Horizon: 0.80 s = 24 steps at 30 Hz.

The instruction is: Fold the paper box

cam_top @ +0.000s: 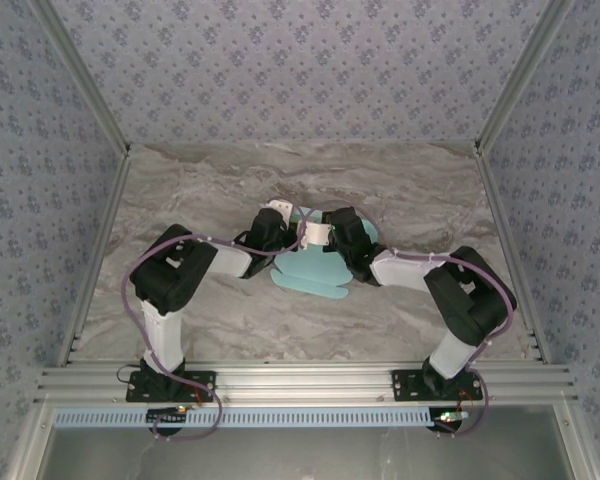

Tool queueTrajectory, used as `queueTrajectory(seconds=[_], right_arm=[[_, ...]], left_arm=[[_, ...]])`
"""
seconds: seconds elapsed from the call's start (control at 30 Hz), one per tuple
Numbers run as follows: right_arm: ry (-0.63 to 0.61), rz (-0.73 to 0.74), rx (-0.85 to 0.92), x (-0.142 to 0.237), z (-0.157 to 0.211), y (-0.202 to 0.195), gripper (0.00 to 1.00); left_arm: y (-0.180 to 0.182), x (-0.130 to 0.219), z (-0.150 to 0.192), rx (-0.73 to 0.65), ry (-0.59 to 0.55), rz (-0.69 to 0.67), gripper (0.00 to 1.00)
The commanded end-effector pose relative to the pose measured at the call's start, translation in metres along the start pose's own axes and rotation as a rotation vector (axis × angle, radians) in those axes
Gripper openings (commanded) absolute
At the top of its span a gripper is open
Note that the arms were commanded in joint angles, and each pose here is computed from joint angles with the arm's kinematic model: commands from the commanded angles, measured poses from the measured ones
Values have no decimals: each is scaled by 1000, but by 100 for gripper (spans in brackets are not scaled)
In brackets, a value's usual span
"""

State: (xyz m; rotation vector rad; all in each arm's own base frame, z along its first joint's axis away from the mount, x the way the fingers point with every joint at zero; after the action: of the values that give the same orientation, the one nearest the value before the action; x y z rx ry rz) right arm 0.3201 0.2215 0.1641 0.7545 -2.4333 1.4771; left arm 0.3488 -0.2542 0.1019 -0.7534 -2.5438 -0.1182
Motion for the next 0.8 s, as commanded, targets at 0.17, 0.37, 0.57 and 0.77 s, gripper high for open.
queueTrajectory(seconds=[0.17, 0.37, 0.57, 0.77], right_arm=[[10, -70, -33, 12, 0, 11, 0], [10, -73, -38, 13, -1, 15, 0], [37, -46, -47, 9, 3, 10, 0], [75, -20, -40, 4, 7, 6, 0]], left_arm=[[43, 5, -21, 190, -22, -306, 10], [43, -2, -24, 190, 15, -325, 10], [31, -2, -28, 112, -61, -162, 22], [20, 3, -27, 19, -92, -32, 40]])
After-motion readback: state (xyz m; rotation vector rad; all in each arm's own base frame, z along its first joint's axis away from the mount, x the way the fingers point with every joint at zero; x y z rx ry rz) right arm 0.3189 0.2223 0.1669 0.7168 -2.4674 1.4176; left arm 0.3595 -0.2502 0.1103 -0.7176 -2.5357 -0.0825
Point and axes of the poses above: each hand's point on the last joint's axis, 136 mm out from that joint toward the fingers, its own x axis back along the fingers, its own y axis along the line the jaws close on, z = x × y, the point moved 9 cm from there along x, back along the fingers, and after that the axes turned 15 degrees about -x, right-handed, at the moved point
